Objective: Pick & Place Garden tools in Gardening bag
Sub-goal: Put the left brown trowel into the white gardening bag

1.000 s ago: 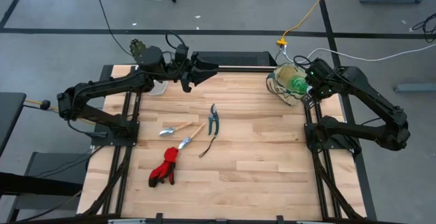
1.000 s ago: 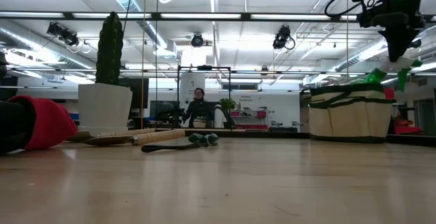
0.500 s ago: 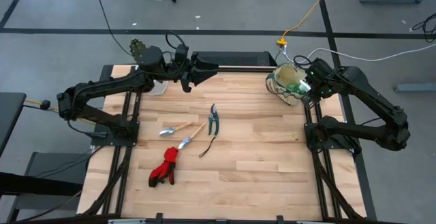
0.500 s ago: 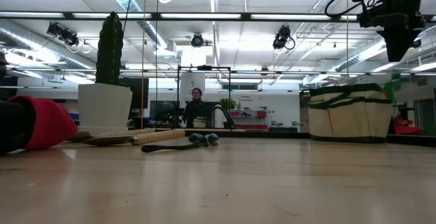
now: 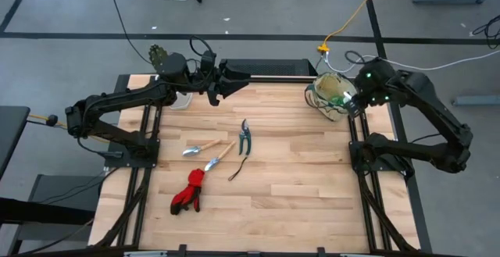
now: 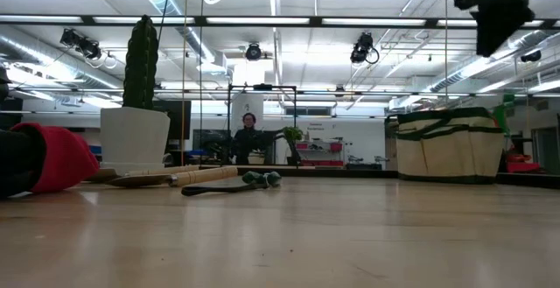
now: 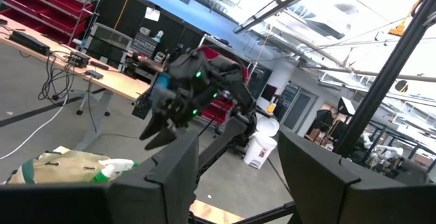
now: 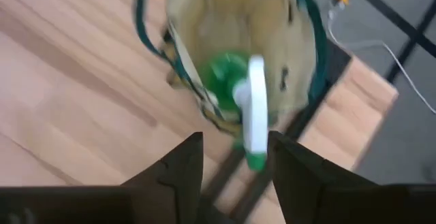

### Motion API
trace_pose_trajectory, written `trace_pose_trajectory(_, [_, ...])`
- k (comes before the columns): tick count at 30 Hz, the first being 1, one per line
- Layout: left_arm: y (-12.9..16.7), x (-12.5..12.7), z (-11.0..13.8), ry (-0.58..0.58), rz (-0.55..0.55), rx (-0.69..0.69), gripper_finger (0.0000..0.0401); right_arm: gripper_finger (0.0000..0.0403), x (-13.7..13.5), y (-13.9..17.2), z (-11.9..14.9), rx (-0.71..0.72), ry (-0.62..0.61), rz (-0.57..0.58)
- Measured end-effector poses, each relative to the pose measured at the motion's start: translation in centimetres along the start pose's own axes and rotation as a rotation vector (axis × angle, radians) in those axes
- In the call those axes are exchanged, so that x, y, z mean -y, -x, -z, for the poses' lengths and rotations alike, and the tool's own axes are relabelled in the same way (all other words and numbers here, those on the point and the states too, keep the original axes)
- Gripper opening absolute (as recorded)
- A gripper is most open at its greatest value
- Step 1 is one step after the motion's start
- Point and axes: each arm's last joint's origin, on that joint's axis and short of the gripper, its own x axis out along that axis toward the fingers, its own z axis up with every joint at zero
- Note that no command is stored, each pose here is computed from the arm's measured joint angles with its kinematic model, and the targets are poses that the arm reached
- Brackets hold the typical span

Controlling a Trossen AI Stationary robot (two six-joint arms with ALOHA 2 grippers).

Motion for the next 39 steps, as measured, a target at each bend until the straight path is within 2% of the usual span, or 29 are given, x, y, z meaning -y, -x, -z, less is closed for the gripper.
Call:
trace_pose_trajectory(8, [0.0, 0.0, 0.0, 0.0, 0.001, 0.0, 0.0209, 0.0162, -0.2, 2.4, -1.8, 0.227, -0.025, -0.144])
trace_pose_trajectory(14, [0.0, 0.0, 0.0, 0.0, 0.001, 0.001, 0.0209, 0.0162, -0.6, 3.4, -2.9, 0.405, -0.008, -0.317])
trace_pose_trajectory(25, [0.1, 0.1, -0.1, -0.033, 0.002, 0.002, 0.0209, 0.0162, -0.6, 4.9, -4.6, 0.659, 0.001, -0.356])
trace_pose_trajectory(31, [1.1, 0.4, -1.0, -0.056, -0.018, 0.007, 0.0209, 0.0162, -1.3, 5.9, -5.4, 0.79, 0.035, -0.402])
trace_pose_trajectory(39, [3.2, 1.1, -2.4, -0.104, -0.064, -0.009, 0.0209, 0.0162, -2.1, 6.5, -6.0, 0.861, 0.051, -0.467])
